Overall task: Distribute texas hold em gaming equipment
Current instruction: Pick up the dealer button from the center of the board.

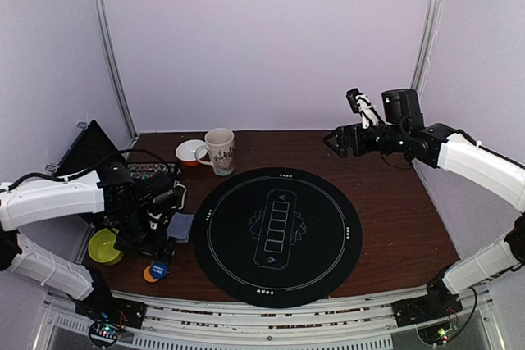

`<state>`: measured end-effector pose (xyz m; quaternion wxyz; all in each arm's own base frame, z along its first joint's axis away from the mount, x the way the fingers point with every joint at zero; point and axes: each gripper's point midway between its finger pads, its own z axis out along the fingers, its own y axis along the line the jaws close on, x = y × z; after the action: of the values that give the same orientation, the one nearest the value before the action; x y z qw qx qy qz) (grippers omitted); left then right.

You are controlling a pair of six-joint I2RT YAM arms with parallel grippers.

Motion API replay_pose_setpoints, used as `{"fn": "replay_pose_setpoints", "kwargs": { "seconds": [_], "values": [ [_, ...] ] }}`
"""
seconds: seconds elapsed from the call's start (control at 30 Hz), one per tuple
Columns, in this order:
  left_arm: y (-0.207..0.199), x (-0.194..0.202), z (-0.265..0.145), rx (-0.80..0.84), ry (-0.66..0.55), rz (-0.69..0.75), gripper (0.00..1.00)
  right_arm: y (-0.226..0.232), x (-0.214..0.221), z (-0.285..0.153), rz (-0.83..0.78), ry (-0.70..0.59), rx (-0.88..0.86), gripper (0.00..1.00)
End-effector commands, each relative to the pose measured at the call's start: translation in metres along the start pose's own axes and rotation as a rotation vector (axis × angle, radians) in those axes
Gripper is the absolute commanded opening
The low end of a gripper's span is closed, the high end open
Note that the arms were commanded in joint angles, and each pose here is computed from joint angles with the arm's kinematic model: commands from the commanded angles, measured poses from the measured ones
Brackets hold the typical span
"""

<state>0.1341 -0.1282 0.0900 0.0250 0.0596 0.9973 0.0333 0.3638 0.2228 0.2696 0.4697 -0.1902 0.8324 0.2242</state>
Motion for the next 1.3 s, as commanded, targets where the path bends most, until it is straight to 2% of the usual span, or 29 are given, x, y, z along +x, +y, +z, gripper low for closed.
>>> {"fn": "replay_pose_setpoints", "kwargs": {
  "seconds": [0.0,0.17,0.3,0.4,0.57,0.77,1.27],
  "values": [
    [0.005,-0.028,0.014,0.063,-0.103,-0.135,0.97,0.004,0.009,0.006,-0.012,0.022,-0.012,1.00],
    [-0.010,-0.053,0.018,0.153,-0.176,-0.111,0.98,0.003,0.011,0.007,-0.021,0.018,-0.005,1.00],
    [-0.019,-0.066,0.029,0.152,-0.161,-0.048,0.98,0.002,0.016,0.013,-0.018,0.040,-0.004,1.00],
    [-0.005,-0.062,0.043,0.107,-0.081,-0.088,0.98,0.001,0.018,0.014,-0.022,0.056,0.005,1.00],
    [0.002,-0.068,0.045,0.052,-0.086,-0.079,0.98,0.002,0.019,0.012,-0.033,0.054,0.003,1.00],
    [0.004,-0.063,0.068,0.085,-0.050,-0.080,0.98,0.000,0.018,0.013,-0.042,0.057,0.019,1.00],
    [0.011,-0.054,0.087,0.108,-0.023,-0.096,0.89,-0.004,0.023,0.016,-0.047,0.079,0.046,1.00]
  ]
}}
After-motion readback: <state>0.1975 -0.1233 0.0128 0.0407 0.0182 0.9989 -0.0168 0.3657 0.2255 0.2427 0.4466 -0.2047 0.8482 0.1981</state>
